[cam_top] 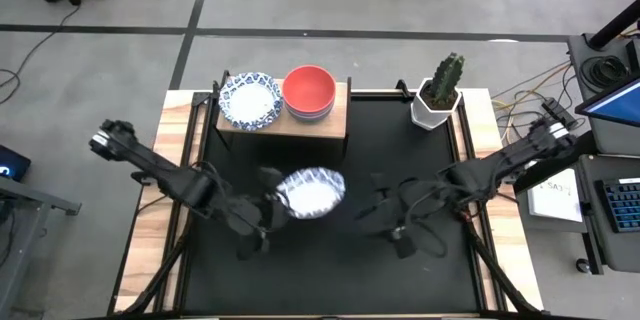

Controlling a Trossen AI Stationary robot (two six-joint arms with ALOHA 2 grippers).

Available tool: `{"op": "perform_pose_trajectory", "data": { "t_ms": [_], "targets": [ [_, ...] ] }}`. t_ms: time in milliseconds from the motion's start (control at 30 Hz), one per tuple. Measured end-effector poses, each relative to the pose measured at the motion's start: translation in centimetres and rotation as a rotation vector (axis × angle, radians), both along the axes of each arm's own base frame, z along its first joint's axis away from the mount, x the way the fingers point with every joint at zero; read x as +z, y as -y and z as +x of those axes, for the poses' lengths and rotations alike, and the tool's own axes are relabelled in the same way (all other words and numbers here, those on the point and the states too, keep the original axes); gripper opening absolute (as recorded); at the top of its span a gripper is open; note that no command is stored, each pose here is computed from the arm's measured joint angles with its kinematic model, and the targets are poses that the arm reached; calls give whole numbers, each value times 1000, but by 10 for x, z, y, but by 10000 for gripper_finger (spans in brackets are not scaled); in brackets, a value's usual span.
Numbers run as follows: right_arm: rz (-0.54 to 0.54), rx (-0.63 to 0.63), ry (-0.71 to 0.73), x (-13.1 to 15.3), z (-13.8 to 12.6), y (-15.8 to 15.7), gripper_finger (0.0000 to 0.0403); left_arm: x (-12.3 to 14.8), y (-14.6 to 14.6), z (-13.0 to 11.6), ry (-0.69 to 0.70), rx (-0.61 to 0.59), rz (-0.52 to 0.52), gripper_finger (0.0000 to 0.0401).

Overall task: Place and stack bowls onto a shelf
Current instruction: Stack the white patterned bowl on top of the white patterned bowl on the shelf

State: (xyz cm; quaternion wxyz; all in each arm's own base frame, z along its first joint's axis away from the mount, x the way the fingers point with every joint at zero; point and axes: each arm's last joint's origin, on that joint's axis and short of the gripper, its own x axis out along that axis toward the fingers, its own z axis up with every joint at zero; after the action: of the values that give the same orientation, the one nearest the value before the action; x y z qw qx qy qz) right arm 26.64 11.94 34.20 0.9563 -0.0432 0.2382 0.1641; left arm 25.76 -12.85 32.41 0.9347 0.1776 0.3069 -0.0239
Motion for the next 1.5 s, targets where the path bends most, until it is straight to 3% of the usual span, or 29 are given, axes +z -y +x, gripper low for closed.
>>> {"op": "perform_pose_trajectory", "data": {
  "t_ms": [133, 300, 467, 600, 700, 833, 1067, 1500],
  "targets": [
    [-4, -29, 55, 10, -19, 10, 206, 28, -20, -29, 92, 88, 81, 0],
    [-10, -71, 78, 4, -32, 17, 206, 68, -47, -65, 249, 192, 207, 0],
    [-14, -63, 118, -9, -33, 18, 206, 93, -83, -91, 302, 499, 327, 0],
    [-23, -58, 136, -17, -31, 17, 206, 90, -115, -103, 251, 726, 297, 0],
    [-30, -63, 131, -21, -31, 18, 206, 77, -136, -103, 167, 854, 270, 0],
    [-40, -89, 132, -23, -31, 19, 206, 56, -163, -89, 23, 884, 179, 0],
    [-35, -101, 132, -23, -31, 19, 206, 33, -191, -70, -106, 1002, 197, 6],
    [-37, -101, 129, -24, -31, 19, 206, 22, -195, -49, -146, 984, 193, 113]
  ]
}}
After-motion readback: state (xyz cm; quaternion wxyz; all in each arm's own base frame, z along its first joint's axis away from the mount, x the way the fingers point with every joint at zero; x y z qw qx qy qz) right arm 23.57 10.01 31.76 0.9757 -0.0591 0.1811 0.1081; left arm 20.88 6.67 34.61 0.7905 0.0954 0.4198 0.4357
